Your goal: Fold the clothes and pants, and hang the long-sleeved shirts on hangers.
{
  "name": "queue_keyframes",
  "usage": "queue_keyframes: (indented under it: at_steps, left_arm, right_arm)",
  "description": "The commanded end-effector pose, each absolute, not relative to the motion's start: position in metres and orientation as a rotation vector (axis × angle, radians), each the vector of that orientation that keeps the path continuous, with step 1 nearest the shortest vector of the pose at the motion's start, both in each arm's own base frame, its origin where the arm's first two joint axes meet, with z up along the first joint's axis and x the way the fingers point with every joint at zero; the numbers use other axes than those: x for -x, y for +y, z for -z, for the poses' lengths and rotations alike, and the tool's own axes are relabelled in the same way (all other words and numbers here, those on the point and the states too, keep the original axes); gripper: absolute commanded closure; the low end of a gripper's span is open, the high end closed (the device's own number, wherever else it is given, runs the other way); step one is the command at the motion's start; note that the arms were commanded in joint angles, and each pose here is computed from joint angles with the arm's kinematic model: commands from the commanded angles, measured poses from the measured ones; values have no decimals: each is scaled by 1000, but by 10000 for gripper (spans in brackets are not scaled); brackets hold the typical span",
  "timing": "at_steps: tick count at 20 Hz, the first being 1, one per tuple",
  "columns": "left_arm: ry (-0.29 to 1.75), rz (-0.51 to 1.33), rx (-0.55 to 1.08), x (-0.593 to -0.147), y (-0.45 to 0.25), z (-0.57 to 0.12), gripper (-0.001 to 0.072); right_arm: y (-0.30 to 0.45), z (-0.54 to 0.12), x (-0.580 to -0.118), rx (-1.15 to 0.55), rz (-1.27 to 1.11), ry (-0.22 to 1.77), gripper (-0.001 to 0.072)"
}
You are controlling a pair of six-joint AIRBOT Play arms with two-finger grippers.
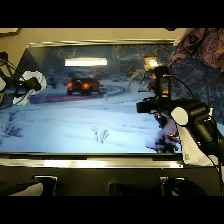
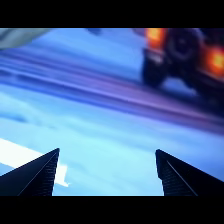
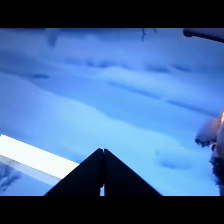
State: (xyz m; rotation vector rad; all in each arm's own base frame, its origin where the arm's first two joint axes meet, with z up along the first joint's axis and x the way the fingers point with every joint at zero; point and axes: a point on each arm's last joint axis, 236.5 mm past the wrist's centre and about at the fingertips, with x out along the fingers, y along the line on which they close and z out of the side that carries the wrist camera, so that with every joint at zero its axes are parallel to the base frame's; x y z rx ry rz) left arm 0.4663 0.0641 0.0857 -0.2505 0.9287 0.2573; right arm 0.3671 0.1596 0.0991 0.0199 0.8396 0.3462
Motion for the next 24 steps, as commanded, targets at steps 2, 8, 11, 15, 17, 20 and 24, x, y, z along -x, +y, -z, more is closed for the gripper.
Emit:
queue_keyframes:
  at_steps: [2, 8, 11, 15, 17, 20, 24]
  left_arm:
    - [899, -487, 354, -523, 179, -50, -13]
    - [960, -537, 368, -579, 235, 42, -13]
    - [1042, -527, 380, -575, 228, 83, 270]
    - [1068, -456, 484, -575, 198, 73, 694]
    - [1052, -344, 512, -582, 162, 39, 697]
    - [1057, -145, 491, -573, 78, -22, 698]
    - [1074, 127, 454, -516, -66, -101, 698]
  right_arm:
    - [160, -100, -367, -20, -347, 838, 678]
    - [160, -100, -367, -20, -347, 838, 678]
    - [160, -100, -367, -20, -347, 838, 678]
    - [160, -100, -367, -20, -347, 838, 678]
    - [160, -100, -367, -20, -347, 838, 678]
    - [160, -100, -367, -20, -347, 838, 678]
    - [160, -100, -367, -20, -347, 838, 678]
